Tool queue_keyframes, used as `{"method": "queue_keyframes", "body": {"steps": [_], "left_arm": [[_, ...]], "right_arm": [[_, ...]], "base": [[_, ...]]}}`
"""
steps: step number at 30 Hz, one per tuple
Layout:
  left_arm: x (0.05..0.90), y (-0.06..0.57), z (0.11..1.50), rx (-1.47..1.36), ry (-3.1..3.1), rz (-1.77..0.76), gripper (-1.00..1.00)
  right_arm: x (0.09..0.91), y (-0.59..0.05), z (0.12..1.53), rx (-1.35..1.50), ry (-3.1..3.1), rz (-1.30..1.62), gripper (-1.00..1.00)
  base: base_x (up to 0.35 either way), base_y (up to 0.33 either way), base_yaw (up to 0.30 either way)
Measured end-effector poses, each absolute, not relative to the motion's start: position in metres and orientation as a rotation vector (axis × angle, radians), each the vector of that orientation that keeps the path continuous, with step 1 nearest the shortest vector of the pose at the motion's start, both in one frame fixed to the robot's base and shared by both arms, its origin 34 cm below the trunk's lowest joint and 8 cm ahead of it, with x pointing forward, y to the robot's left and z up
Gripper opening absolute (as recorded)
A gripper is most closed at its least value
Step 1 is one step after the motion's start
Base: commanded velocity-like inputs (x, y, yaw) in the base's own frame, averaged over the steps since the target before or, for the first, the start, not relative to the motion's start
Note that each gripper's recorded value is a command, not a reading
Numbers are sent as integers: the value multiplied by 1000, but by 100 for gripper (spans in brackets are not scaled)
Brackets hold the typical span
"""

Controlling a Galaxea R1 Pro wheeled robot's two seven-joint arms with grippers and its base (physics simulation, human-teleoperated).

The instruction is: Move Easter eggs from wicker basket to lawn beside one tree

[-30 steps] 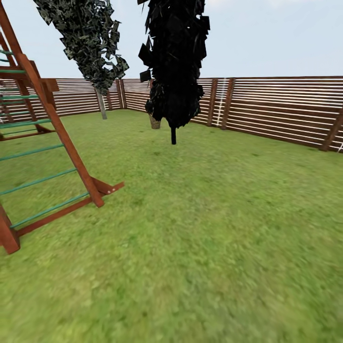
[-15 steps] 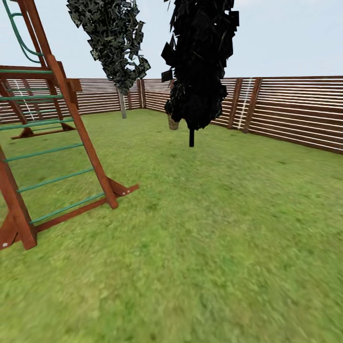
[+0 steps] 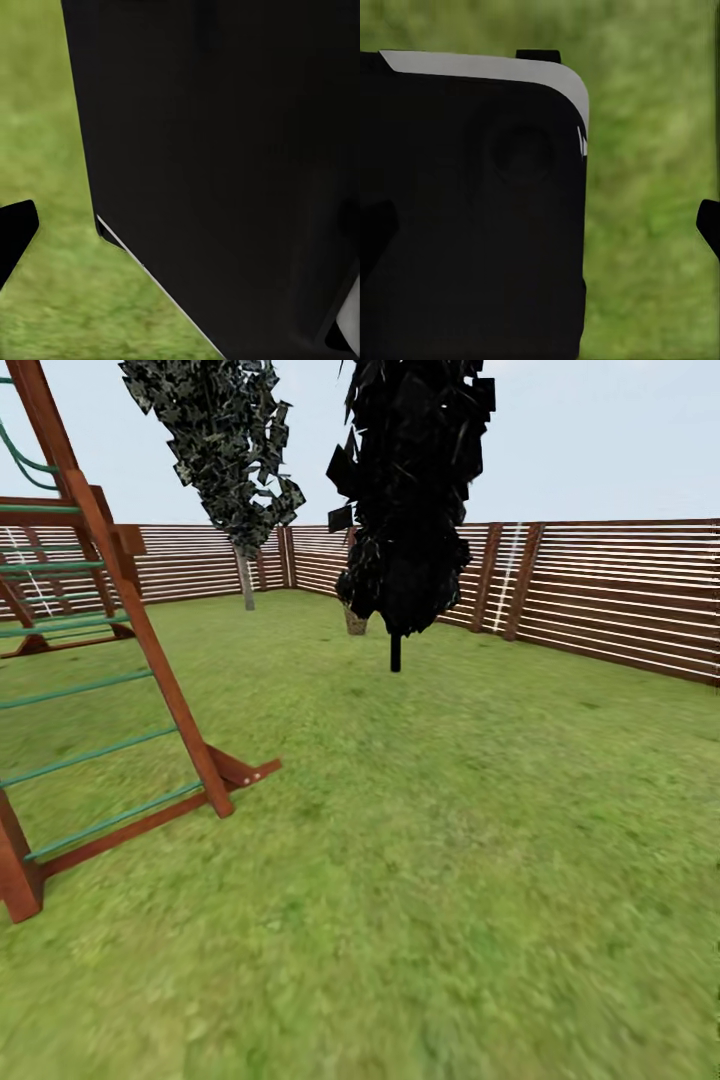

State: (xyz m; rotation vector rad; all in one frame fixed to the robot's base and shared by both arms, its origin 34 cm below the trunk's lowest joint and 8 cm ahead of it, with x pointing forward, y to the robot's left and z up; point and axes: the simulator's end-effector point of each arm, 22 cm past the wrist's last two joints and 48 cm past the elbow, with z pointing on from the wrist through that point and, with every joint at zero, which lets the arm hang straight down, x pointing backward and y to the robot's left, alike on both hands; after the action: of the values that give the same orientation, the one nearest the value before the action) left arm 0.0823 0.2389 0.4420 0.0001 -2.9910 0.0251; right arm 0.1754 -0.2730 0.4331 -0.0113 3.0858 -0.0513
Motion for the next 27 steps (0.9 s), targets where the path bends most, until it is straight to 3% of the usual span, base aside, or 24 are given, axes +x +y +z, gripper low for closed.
{"method": "queue_keyframes", "body": {"steps": [27], "left_arm": [[82,239,442,-1,-2991,26,100]], "right_arm": [[176,-275,433,-12,3086,-56,100]], "base": [[340,0,-10]]}}
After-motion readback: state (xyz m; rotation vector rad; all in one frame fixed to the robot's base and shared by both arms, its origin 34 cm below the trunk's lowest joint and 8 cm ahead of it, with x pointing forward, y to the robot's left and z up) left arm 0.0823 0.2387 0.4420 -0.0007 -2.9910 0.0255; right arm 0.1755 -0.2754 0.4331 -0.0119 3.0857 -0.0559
